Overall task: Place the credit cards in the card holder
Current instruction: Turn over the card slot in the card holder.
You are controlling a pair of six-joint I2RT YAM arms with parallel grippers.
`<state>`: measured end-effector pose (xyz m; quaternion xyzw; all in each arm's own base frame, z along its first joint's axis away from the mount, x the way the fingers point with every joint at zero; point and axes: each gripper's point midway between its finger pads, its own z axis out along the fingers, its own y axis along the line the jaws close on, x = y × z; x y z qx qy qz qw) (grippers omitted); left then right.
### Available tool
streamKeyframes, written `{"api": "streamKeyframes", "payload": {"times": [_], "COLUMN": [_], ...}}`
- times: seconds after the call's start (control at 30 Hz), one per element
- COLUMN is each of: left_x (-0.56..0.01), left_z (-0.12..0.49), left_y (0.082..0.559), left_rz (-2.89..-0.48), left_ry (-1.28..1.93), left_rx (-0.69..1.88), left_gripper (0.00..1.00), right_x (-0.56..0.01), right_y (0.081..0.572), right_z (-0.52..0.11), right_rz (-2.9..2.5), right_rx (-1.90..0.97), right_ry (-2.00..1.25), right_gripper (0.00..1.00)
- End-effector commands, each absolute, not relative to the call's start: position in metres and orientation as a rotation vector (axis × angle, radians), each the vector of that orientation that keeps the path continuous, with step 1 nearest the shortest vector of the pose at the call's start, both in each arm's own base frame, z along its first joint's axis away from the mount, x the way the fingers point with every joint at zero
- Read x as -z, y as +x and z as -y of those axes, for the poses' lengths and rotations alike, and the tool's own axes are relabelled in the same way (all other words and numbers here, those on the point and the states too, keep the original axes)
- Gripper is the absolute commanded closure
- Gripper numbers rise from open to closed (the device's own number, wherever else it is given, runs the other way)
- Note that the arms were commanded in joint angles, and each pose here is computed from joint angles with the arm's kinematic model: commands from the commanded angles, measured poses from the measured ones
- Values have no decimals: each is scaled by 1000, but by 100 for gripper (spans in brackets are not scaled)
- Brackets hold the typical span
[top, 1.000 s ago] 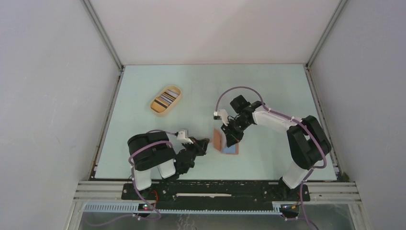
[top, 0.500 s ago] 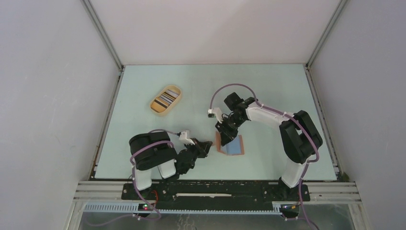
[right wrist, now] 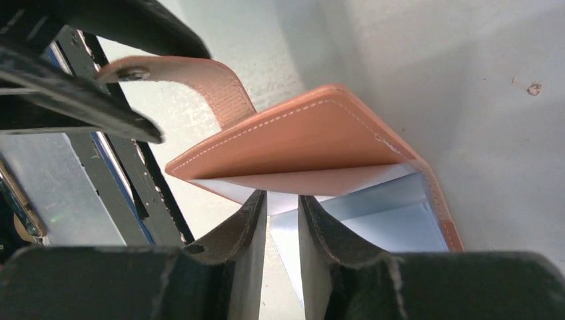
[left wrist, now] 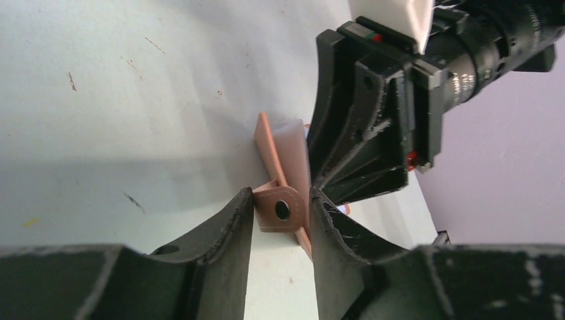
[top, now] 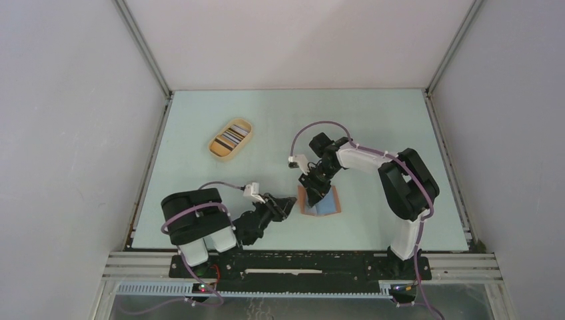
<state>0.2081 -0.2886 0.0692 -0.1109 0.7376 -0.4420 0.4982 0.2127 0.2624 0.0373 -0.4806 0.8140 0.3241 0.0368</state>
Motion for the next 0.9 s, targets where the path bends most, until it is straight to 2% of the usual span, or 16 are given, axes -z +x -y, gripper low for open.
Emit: {"api": "streamKeyframes", "payload": {"times": [0.0, 0.43, 0.73, 0.87], "left_x": [-86, -125, -125, -128], "left_z": [281, 302, 324, 338], "left_y": [201, 165, 162, 163], "left_rz": [-1741, -1668, -1767, -1778], "left_ry": [-270, -38, 131, 184], "left_rx": [1099, 1218, 1051, 1032], "left_gripper": [59, 61, 61, 68], "right_x": [-41, -43, -44, -45], "right_y": [219, 216, 213, 214], "right_z": [-266, -268, -269, -269], "right_rz": [-2495, -2492, -2500, -2511], "right_rx": [-975, -1020, -1066, -1086], "right_ry": [-1473, -1483, -1470, -1450], "right_gripper": [68, 66, 71, 76]}}
